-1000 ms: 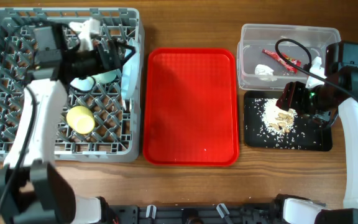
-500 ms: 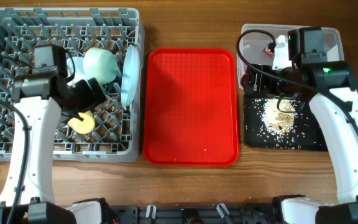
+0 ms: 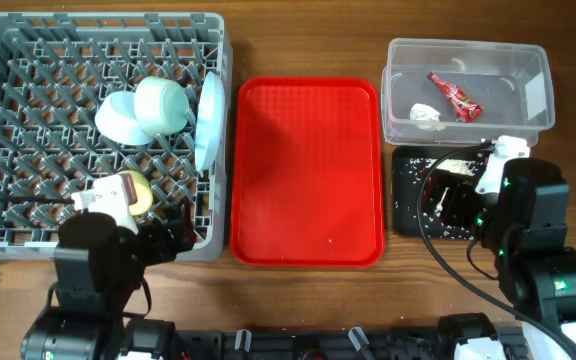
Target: Sort waste into correct bins and load items into the dishwasher rack
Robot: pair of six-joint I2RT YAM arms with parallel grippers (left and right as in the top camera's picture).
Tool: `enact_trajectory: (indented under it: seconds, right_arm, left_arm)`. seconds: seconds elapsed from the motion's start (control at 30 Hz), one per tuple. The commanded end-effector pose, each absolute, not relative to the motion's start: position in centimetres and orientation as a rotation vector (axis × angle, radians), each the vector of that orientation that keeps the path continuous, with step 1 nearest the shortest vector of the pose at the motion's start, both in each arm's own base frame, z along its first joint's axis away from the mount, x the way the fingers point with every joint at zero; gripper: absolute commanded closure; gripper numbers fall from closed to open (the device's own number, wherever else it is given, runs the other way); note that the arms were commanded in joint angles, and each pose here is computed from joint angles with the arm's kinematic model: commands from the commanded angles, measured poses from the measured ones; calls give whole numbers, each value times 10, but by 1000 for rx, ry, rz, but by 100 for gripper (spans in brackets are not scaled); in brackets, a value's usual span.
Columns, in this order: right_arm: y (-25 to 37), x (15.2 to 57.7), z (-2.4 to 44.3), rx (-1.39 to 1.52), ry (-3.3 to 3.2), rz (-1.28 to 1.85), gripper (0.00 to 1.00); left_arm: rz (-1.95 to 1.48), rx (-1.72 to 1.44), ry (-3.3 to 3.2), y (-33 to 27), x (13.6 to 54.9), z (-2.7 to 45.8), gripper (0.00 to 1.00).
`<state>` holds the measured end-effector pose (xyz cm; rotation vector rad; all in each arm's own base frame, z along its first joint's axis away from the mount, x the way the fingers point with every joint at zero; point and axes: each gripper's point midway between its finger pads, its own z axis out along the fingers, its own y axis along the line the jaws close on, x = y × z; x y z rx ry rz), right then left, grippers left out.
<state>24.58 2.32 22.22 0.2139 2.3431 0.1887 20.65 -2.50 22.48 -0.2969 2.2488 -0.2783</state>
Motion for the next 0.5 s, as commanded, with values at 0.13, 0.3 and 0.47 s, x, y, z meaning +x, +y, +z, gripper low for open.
enact_trajectory:
  seconds: [0.13, 0.3, 0.47]
  right_arm:
    - [18, 255, 194, 263, 2449, 136, 0]
    - [19, 265, 156, 275, 2601, 104, 0]
    - [19, 260, 168, 268, 2551, 114, 0]
  left_arm:
    - [-255, -281, 2258, -24, 205, 220, 0]
    - [-255, -281, 2258, -24, 205, 220, 0]
    - [-255, -281, 2258, -24, 205, 220, 0]
